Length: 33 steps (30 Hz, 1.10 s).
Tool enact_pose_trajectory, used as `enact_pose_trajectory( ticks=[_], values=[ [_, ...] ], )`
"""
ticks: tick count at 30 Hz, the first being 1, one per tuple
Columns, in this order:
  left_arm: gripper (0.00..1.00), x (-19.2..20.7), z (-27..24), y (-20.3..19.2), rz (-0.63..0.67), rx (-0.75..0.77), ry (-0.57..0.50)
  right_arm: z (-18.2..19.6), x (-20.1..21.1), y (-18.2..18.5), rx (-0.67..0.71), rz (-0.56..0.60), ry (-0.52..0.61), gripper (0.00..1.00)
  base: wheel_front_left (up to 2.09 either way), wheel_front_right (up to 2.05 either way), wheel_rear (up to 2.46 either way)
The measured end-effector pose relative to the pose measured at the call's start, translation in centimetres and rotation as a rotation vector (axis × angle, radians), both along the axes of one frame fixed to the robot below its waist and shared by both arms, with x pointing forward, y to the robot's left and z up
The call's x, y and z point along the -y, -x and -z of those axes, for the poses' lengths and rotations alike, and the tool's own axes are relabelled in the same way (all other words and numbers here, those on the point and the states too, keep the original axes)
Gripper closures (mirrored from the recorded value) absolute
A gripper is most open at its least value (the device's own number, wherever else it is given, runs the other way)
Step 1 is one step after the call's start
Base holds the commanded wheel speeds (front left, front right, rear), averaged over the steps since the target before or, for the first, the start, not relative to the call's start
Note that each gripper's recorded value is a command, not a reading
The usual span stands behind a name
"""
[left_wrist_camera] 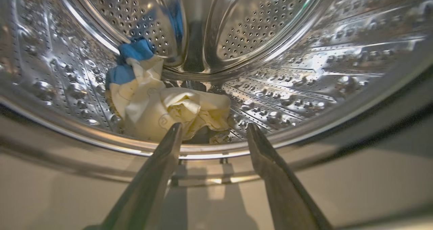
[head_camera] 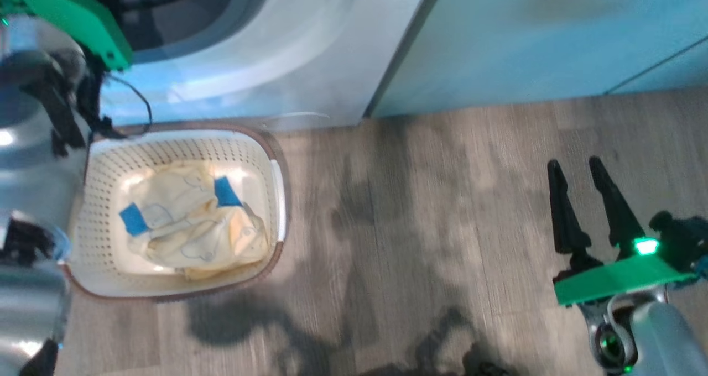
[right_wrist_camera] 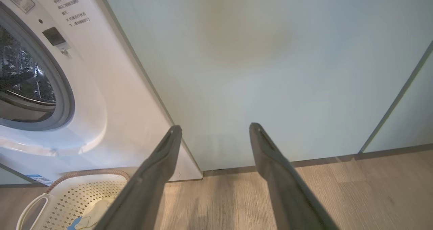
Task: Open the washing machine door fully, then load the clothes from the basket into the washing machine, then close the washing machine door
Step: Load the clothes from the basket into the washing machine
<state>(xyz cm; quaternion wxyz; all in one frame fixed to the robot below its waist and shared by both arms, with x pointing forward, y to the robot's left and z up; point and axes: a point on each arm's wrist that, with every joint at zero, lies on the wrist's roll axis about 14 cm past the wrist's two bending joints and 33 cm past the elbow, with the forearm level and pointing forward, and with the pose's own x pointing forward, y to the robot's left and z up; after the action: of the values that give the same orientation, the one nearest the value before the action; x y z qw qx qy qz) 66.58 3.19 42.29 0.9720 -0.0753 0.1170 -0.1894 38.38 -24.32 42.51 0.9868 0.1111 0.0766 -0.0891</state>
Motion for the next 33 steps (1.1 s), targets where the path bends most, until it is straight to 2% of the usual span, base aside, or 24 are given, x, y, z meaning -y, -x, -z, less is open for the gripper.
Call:
enact_pose_trajectory(
  ticks=[8,15,24,33],
  values=[
    [0.00,-2.3,-1.7,4.1,-0.020,0.034,0.011,-1.6,-0.1,1.8,0.040,0.000,-0.008,0.00,0.00,0.00,0.00],
    [0.00,-5.1,-4.9,8.1,-0.072,0.131,0.062,-3.4,-0.2,2.7,0.096,-0.001,-0.008,0.00,0.00,0.00,0.00],
    [0.00,-9.0,-3.4,16.3,-0.174,0.097,0.087,-4.3,0.3,5.5,0.127,0.027,-0.011,0.00,0.00,0.00,0.00],
    [0.00,-11.3,-3.8,21.7,-0.229,0.114,0.067,-5.9,-0.5,6.5,0.186,0.004,-0.012,0.00,0.00,0.00,0.00]
  ],
)
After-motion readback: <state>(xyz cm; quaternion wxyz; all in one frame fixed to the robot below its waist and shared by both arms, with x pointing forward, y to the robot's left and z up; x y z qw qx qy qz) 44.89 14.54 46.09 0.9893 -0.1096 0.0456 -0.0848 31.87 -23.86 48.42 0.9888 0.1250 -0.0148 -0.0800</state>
